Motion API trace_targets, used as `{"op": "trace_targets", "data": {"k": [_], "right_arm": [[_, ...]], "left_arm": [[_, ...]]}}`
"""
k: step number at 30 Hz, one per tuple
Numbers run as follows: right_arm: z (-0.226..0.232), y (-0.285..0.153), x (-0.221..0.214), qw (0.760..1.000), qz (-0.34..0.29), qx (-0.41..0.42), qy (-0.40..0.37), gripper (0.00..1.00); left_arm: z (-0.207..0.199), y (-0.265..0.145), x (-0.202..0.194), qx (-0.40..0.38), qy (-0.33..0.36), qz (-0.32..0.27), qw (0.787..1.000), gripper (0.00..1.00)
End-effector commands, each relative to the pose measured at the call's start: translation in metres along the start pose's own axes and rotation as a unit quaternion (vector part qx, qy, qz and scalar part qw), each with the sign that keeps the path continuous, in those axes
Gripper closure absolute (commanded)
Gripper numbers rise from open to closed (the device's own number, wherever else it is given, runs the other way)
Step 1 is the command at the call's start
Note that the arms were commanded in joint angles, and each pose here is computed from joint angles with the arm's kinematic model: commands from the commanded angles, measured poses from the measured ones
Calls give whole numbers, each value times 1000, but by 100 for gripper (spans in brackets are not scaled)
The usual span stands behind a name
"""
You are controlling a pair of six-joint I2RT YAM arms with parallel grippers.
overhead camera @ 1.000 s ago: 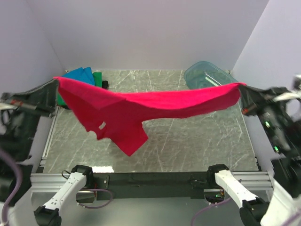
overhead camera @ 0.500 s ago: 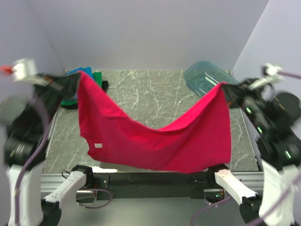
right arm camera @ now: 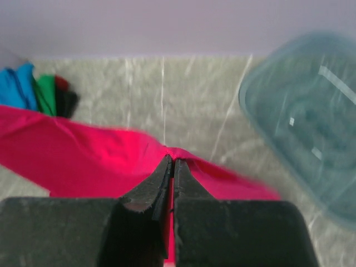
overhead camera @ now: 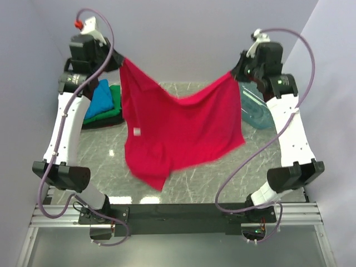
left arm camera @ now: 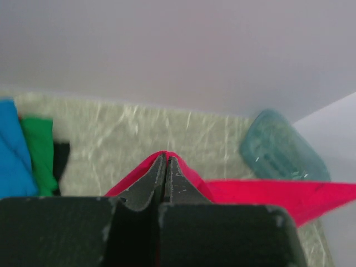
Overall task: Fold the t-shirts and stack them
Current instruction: Flatten the tshirt out
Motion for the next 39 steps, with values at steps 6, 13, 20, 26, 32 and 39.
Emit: {"op": "trace_targets", "data": {"k": [6,13,20,26,32,39], "right_arm": [[19,-76,116,983,-176,22,-38,100],[17,-108,81,975,-203,35,-80,100],[-8,-39,-92,996,-37,61,-45,100],[-28,-17,-213,995,104,7,12,100],[-33,-26,-266,985,165,-44,25,100],[-51,-53,-270,978,176,-109,18,100]], "left_arm": [[-85,-110,151,-147,91,-230,958,99],[-74,-142,103,-174,107,-236,950,99],[21,-125,-71,-85,-20,-107,990,99],[93,-106,-227,17,-139,67,988,99],[110,-117,-256,52,-140,101,984,99],[96,-138,-266,24,-165,129,977,99]]}}
Point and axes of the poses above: each gripper's point midway between its finger pads, its own y axis out along the fingers, its own z axis along the line the jaws close on, x = y × z, the point moved 1 cm from there along -y, back along the fingers, and after that the axes turned 1 degree about -y, right-handed, at the moved point
